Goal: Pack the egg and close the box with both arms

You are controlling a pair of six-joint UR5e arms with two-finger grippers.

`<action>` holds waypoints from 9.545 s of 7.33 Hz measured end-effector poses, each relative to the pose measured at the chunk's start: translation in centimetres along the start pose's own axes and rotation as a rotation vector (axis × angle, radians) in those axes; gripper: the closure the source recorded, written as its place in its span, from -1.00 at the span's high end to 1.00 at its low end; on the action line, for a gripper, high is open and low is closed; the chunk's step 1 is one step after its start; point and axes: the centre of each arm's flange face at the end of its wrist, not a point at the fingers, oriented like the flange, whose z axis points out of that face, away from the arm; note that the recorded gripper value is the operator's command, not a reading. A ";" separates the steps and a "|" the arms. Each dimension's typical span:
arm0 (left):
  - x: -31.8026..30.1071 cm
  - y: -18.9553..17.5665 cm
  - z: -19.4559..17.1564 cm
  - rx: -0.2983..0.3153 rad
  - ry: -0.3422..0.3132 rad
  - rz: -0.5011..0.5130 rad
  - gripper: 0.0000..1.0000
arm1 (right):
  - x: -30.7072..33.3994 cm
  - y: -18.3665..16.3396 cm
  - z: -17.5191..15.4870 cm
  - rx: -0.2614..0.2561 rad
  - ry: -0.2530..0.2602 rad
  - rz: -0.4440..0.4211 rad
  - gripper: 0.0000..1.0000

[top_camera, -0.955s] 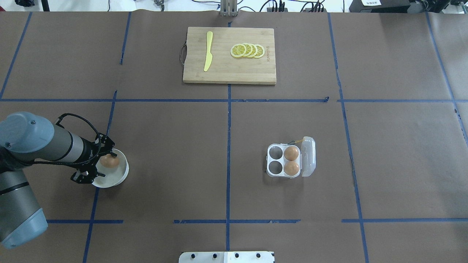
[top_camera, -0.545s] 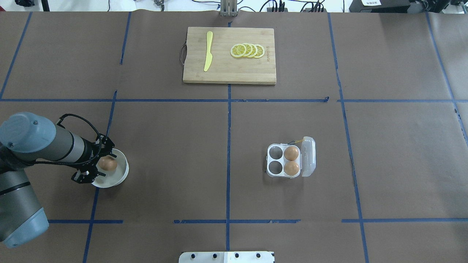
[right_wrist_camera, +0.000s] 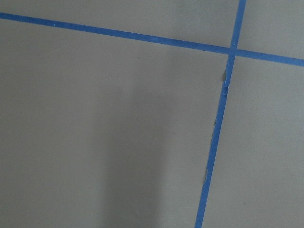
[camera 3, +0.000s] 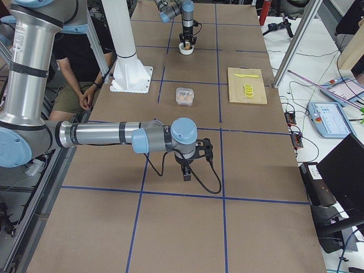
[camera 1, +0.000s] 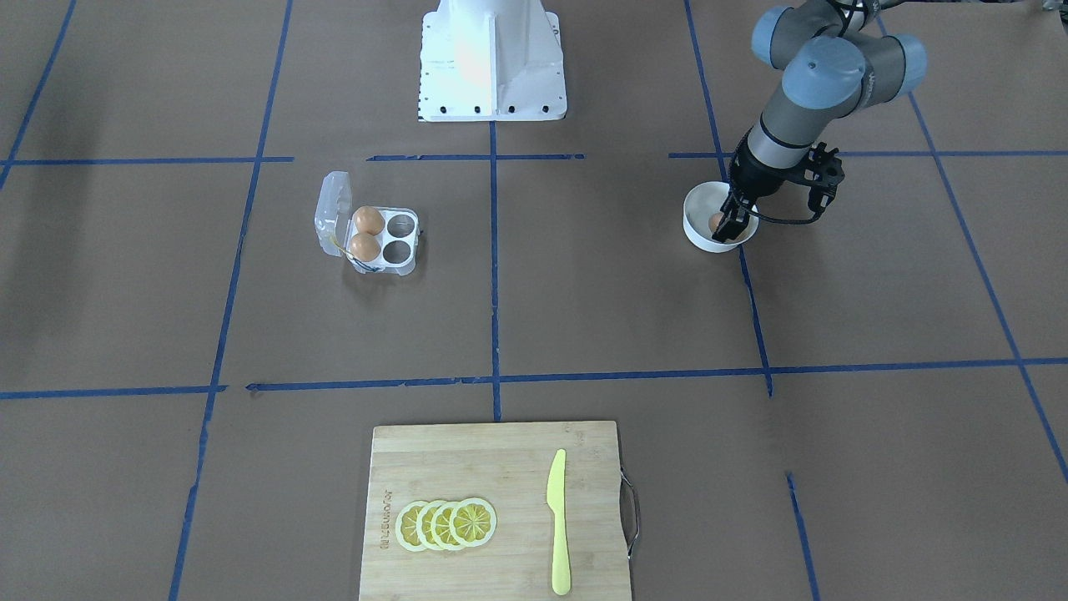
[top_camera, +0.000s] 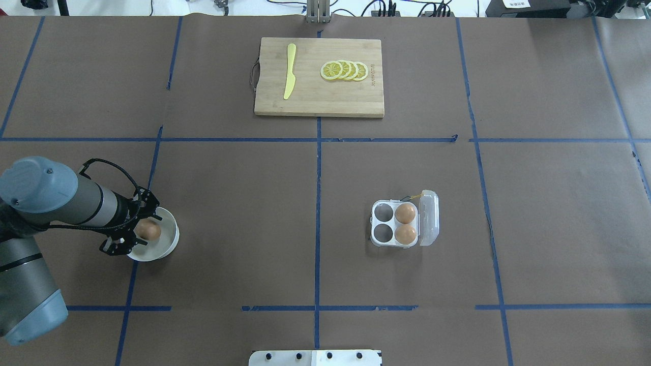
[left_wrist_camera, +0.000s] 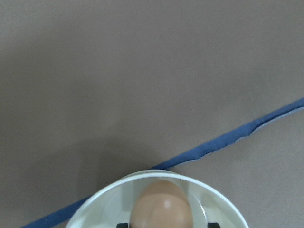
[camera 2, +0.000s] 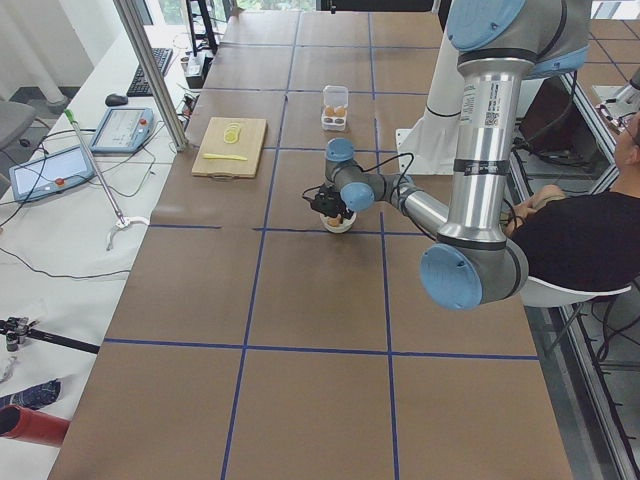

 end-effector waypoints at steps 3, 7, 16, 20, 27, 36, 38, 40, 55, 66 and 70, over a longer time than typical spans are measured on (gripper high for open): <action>-0.2 0.0 0.4 0.001 -0.009 0.002 -1.00 | 0.0 0.0 0.0 -0.001 0.000 0.001 1.00; 0.5 1.9 -3.5 -0.014 0.007 0.066 -1.00 | -0.1 0.0 0.0 0.001 -0.004 -0.001 1.00; 18.5 33.6 -4.6 -0.229 0.133 0.470 -1.00 | -1.2 -0.1 -0.5 0.011 -0.064 -0.008 1.00; 19.0 39.8 -1.6 -0.290 0.146 0.530 -1.00 | -1.5 -0.1 -0.5 0.011 -0.094 -0.006 1.00; 19.5 40.8 -1.8 -0.306 0.199 0.553 0.58 | -1.1 0.3 -0.2 0.001 -0.094 0.005 1.00; 16.7 21.5 -8.6 -0.173 0.278 0.813 0.57 | -17.0 -7.1 6.2 0.014 -0.087 0.107 1.00; 16.4 12.7 -13.7 -0.126 0.315 0.884 0.57 | -30.6 -6.8 13.1 0.064 -0.109 0.168 1.00; 16.6 4.4 -17.8 -0.058 0.339 0.934 0.56 | -44.7 -4.3 17.6 0.075 -0.187 0.218 1.00; -11.3 -44.6 -24.3 0.327 -0.110 1.598 1.00 | -8.5 -4.9 -1.9 0.132 -0.015 0.057 1.00; -12.6 -45.3 -24.9 0.090 -0.153 1.257 1.00 | 1.0 1.8 -3.2 0.009 0.053 0.056 1.00; -12.7 -44.7 -23.7 0.054 -0.148 1.329 1.00 | 1.1 2.2 -2.9 0.006 0.045 0.061 1.00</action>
